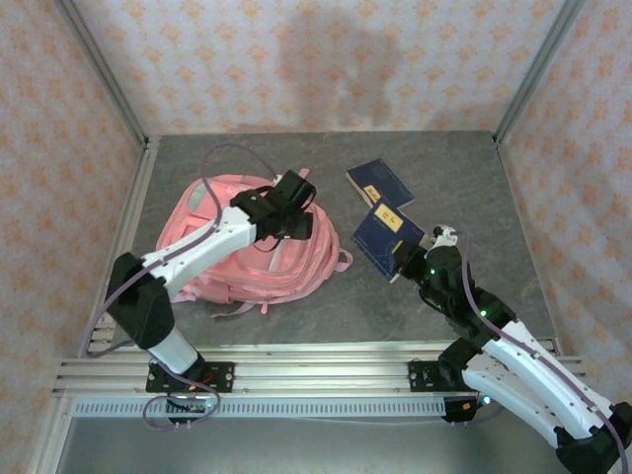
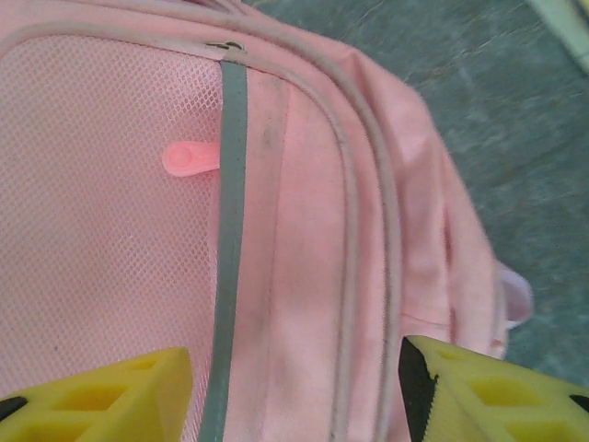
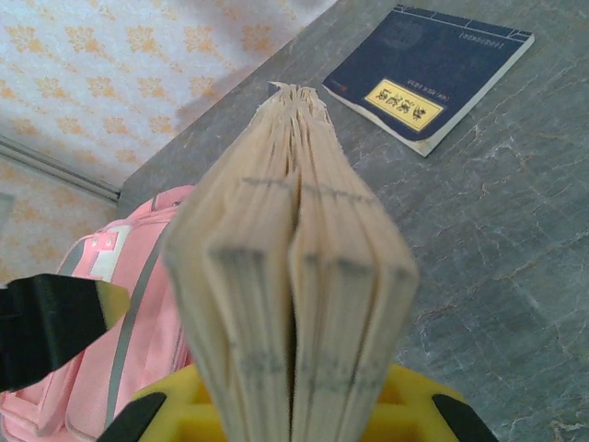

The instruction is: Pack books, pencil case, and school supplies into a backpack

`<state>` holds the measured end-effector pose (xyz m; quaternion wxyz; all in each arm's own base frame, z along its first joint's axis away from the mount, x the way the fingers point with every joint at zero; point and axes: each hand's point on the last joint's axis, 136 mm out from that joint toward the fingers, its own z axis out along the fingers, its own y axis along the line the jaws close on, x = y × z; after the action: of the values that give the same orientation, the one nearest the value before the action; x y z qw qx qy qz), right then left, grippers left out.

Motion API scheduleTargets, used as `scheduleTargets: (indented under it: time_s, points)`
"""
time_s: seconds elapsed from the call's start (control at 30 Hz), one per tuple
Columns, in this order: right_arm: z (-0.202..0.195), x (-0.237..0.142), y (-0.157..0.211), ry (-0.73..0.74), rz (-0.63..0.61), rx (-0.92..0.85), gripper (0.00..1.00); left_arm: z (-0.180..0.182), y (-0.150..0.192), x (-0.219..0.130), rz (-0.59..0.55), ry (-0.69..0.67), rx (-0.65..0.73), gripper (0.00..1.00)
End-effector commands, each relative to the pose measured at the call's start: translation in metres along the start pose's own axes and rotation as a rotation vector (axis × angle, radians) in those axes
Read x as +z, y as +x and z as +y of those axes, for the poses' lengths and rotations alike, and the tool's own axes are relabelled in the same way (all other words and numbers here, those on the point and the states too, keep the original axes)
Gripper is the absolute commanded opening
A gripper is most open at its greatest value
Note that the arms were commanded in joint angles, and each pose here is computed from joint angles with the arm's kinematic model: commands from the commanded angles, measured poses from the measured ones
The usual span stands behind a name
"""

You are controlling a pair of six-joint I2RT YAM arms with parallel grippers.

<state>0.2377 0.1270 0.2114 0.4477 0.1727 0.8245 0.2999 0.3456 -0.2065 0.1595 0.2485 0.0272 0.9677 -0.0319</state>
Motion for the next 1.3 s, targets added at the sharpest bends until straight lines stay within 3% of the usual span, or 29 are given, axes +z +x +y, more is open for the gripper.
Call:
scheduleTargets:
  time_s: [0.0,0.43,0.6,0.7,0.8,0.93,1.27]
  points:
    - [0.014,-0.011,-0.022,-0.034,-0.067,-0.019,0.0,0.014,-0.002,0.006,0.045,-0.088,0.081,0.61]
    - [0.012,-0.011,-0.018,-0.031,-0.053,-0.037,0.0,0.013,0.017,0.043,0.186,0.0,0.01,0.57]
    - [0.013,-0.01,-0.018,-0.035,-0.051,-0.034,0.0,-0.002,0.025,0.048,0.226,0.087,-0.009,0.35]
    - [0.014,-0.012,-0.019,-0.037,-0.053,-0.034,0.0,-0.006,0.033,0.058,0.262,0.104,-0.028,0.33]
    - [0.013,-0.015,-0.021,-0.034,-0.06,-0.037,0.0,-0.005,0.036,0.061,0.272,0.099,-0.031,0.21]
    - [0.012,-0.019,-0.023,-0.029,-0.068,-0.043,0.0,0.003,0.027,0.05,0.238,0.082,-0.025,0.01]
    - [0.011,-0.02,-0.025,-0.025,-0.076,-0.049,0.0,0.005,0.009,-0.004,0.159,0.147,0.012,0.0]
